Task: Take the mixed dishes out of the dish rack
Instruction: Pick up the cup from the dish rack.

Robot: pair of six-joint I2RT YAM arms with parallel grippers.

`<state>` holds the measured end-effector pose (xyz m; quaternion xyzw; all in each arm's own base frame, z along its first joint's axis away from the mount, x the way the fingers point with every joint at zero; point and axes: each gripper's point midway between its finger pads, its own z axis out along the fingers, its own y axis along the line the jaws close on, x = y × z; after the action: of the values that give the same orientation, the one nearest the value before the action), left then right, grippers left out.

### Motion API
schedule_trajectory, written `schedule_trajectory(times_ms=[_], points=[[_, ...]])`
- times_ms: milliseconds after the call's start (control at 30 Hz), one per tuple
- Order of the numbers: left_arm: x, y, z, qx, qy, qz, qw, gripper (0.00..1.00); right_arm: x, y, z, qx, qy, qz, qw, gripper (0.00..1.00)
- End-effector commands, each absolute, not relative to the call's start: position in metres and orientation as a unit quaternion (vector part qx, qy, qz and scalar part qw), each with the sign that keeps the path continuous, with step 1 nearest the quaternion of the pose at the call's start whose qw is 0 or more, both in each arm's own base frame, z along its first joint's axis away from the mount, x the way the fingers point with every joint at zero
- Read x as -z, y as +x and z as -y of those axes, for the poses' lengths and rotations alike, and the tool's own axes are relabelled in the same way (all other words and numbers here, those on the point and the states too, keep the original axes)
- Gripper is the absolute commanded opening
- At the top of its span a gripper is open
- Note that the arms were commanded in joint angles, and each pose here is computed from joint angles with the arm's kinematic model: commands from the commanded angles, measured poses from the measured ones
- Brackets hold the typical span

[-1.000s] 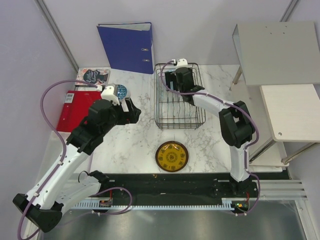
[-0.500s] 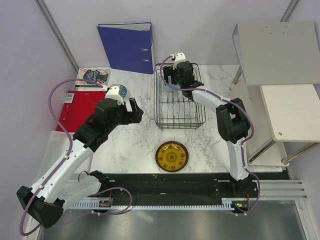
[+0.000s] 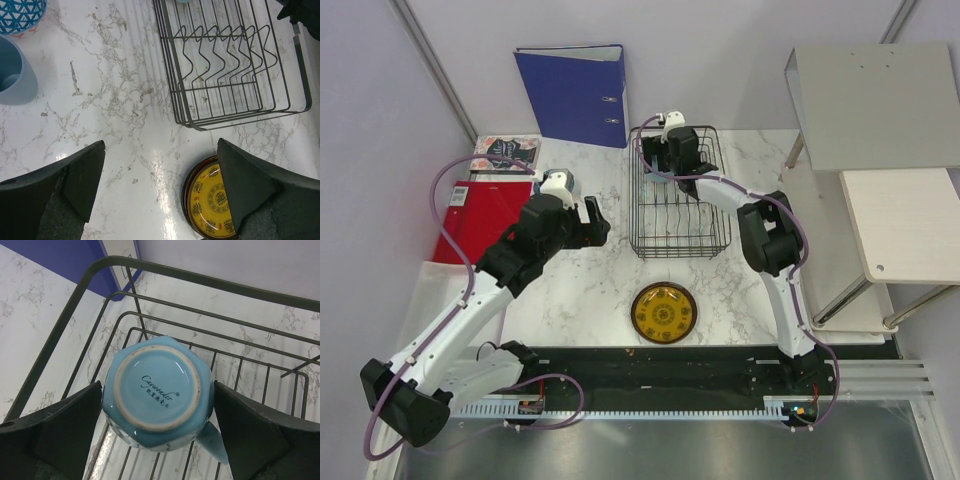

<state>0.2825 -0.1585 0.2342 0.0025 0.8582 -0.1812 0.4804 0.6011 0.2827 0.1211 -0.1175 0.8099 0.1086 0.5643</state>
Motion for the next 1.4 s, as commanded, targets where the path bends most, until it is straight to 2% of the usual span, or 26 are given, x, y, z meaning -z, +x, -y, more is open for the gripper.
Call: schedule_trajectory(times_ms=[0, 100, 200, 233, 300, 333, 400, 433, 500, 533, 600, 733, 967, 1133, 1233, 1267, 1333, 1367], points=[[-0.237, 0.290, 0.159, 0.172, 0.008, -0.851, 0.496, 0.99, -0.138, 0.613, -0.291, -0.128, -0.106, -0.798, 0.579, 0.98], [-0.236, 0.290, 0.159, 0.173, 0.009, -0.852, 0.494, 0.99, -0.135, 0.613, -0.290, -0.127, -0.101, -0.803, 0.573, 0.96], [-0.235, 0.290, 0.160, 0.174, 0.009, -0.853, 0.492, 0.99, -0.136, 0.611, -0.287, -0.125, -0.095, -0.804, 0.573, 0.85], [-0.235, 0.290, 0.160, 0.174, 0.009, -0.853, 0.492, 0.99, -0.137, 0.611, -0.286, -0.124, -0.093, -0.804, 0.574, 0.76], [-0.235, 0.289, 0.159, 0.174, 0.008, -0.852, 0.493, 0.99, -0.142, 0.607, -0.283, -0.122, -0.088, -0.803, 0.576, 0.66], [-0.234, 0.289, 0.159, 0.173, 0.008, -0.853, 0.493, 0.99, -0.146, 0.607, -0.281, -0.122, -0.086, -0.800, 0.581, 0.55], [-0.236, 0.289, 0.159, 0.175, 0.007, -0.851, 0.495, 0.99, -0.153, 0.603, -0.281, -0.123, -0.083, -0.798, 0.583, 0.45], [-0.235, 0.288, 0.159, 0.175, 0.007, -0.852, 0.494, 0.99, -0.155, 0.603, -0.278, -0.122, -0.081, -0.797, 0.586, 0.34], [-0.234, 0.288, 0.159, 0.175, 0.006, -0.852, 0.494, 0.99, -0.163, 0.599, -0.277, -0.124, -0.080, -0.795, 0.588, 0.26], [-0.234, 0.288, 0.159, 0.175, 0.005, -0.852, 0.494, 0.99, -0.165, 0.597, -0.277, -0.124, -0.080, -0.794, 0.590, 0.14], [-0.233, 0.288, 0.158, 0.174, 0.003, -0.852, 0.494, 0.99, -0.174, 0.593, -0.273, -0.124, -0.077, -0.792, 0.593, 0.02], [-0.234, 0.289, 0.157, 0.173, -0.002, -0.851, 0.496, 0.99, -0.197, 0.583, -0.270, -0.134, -0.072, -0.782, 0.605, 0.00], [-0.236, 0.291, 0.156, 0.173, -0.020, -0.849, 0.498, 0.99, -0.284, 0.549, -0.258, -0.179, -0.042, -0.741, 0.646, 0.00], [-0.241, 0.292, 0.157, 0.185, -0.040, -0.846, 0.499, 0.99, -0.319, 0.521, -0.252, -0.215, -0.023, -0.728, 0.651, 0.00], [-0.243, 0.293, 0.159, 0.202, -0.067, -0.842, 0.496, 0.99, -0.327, 0.500, -0.254, -0.266, -0.001, -0.724, 0.637, 0.00], [-0.246, 0.293, 0.164, 0.221, -0.075, -0.836, 0.497, 0.99, -0.313, 0.494, -0.253, -0.280, 0.006, -0.730, 0.623, 0.00], [-0.257, 0.292, 0.173, 0.256, -0.075, -0.821, 0.505, 0.99, -0.333, 0.475, -0.261, -0.372, 0.028, -0.701, 0.608, 0.00], [-0.252, 0.287, 0.180, 0.280, -0.072, -0.820, 0.494, 0.99, -0.314, 0.468, -0.258, -0.394, 0.043, -0.705, 0.588, 0.00]])
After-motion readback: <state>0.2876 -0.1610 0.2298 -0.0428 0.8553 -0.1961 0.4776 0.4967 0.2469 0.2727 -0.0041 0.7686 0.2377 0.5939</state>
